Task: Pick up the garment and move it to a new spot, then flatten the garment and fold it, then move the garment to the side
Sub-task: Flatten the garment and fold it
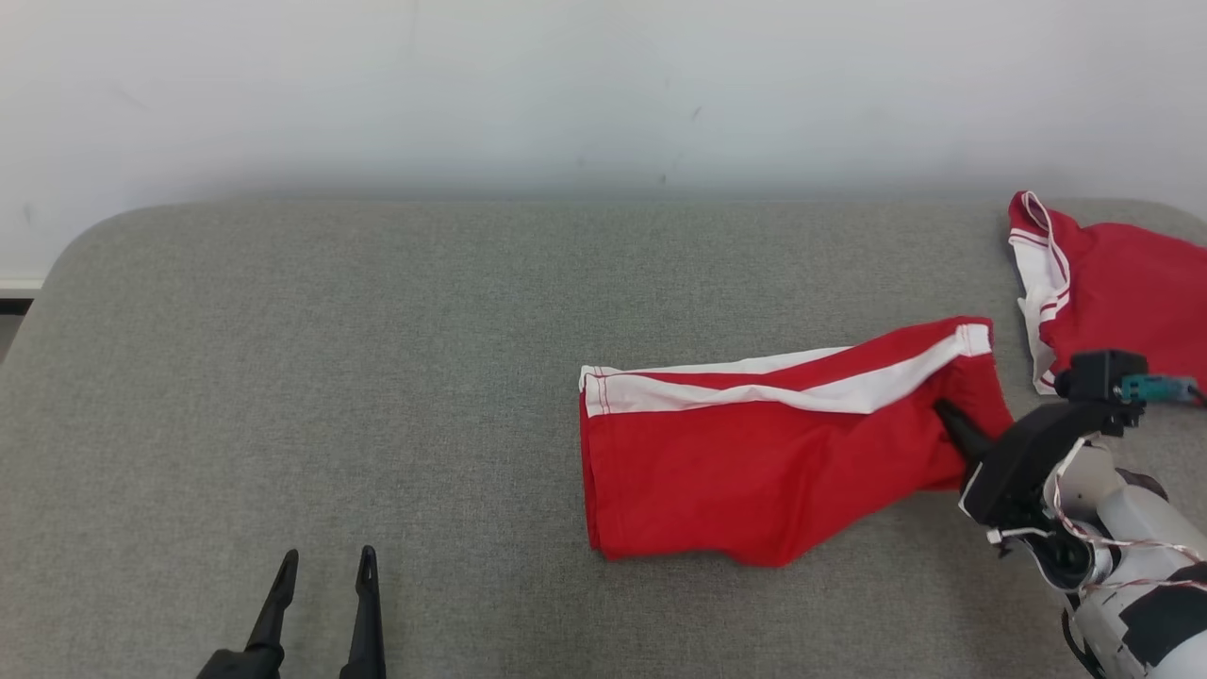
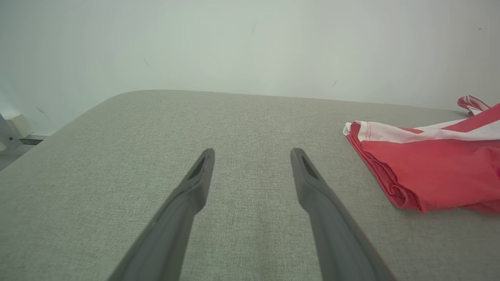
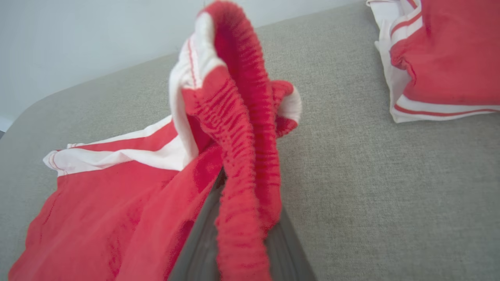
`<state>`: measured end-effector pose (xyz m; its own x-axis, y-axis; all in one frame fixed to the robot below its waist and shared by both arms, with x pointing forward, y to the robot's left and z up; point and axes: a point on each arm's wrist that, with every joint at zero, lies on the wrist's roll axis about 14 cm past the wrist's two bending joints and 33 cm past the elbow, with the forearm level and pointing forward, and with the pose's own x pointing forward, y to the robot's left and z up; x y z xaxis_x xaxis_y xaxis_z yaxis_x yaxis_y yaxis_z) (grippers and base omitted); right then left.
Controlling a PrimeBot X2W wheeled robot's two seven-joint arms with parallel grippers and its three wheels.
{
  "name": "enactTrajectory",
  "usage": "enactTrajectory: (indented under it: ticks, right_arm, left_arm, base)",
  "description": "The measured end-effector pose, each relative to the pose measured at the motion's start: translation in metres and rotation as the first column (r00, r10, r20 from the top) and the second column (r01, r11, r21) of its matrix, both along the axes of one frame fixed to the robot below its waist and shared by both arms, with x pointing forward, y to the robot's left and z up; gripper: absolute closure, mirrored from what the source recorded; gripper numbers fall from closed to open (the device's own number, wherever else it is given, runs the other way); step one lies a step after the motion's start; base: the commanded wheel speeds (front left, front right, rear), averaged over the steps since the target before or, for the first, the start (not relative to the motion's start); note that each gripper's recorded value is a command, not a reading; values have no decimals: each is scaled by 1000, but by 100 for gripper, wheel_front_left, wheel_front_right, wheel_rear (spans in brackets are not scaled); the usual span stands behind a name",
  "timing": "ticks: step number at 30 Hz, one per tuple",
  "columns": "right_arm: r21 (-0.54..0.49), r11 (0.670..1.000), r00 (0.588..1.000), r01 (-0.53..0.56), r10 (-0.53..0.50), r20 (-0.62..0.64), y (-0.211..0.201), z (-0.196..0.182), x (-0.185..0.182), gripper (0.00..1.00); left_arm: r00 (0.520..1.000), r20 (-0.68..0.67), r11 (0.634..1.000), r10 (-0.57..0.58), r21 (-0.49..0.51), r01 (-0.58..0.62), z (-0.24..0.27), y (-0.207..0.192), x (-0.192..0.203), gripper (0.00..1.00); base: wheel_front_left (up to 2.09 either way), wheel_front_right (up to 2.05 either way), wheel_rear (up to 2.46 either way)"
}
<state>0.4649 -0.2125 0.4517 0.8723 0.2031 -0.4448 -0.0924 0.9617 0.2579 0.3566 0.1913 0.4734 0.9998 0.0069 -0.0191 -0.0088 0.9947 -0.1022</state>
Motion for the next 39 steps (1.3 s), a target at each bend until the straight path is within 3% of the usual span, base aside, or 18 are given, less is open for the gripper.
enactTrajectory:
  ticks: [4,9,14,17,23,30,31,32,33,39]
  right_arm:
    - [139,989,997,-59,64,-38,26,19,-1,100]
    - [318,939,986,-132,156,-52,66,42,-2,100]
    - [412,890,967,-197,245,-65,109,49,-4,100]
    - [406,879,951,-250,302,-69,137,48,-1,100]
    - [338,888,920,-312,371,-126,174,23,-2,100]
    - [252,907,909,-337,384,-165,193,0,9,100]
    - [243,907,903,-345,391,-177,196,-4,7,89]
    - [237,906,900,-351,396,-181,199,-8,7,33]
    - [235,905,898,-355,400,-181,203,-10,7,0]
    - [234,899,913,-369,398,-89,209,6,15,0]
  left_arm:
    - [1000,-1,1000,-12,-11,12,-1,-5,0,0]
    - [1000,-3,1000,-14,-22,14,-1,-6,-2,0]
    - [1000,-7,1000,-2,-30,2,-2,-5,-6,0]
    - [1000,-10,999,13,-37,-13,-3,-2,-9,0]
    - [999,-21,998,30,-46,-31,-6,2,-13,0]
    - [997,-32,995,74,-58,-76,-8,12,-17,0]
    - [996,-35,995,81,-57,-83,-9,14,-18,0]
    - [995,-38,994,89,-57,-91,-9,16,-19,0]
    - [995,-40,994,94,-58,-96,-10,17,-19,0]
    - [993,-45,992,112,-56,-114,-11,21,-21,0]
  base:
    - [0,0,0]
    - [0,0,0]
    - [0,0,0]
    - [0,0,0]
    - [0,0,0]
    - [0,0,0]
    - [0,0,0]
    - [0,0,0]
    - [0,0,0]
    - [0,0,0]
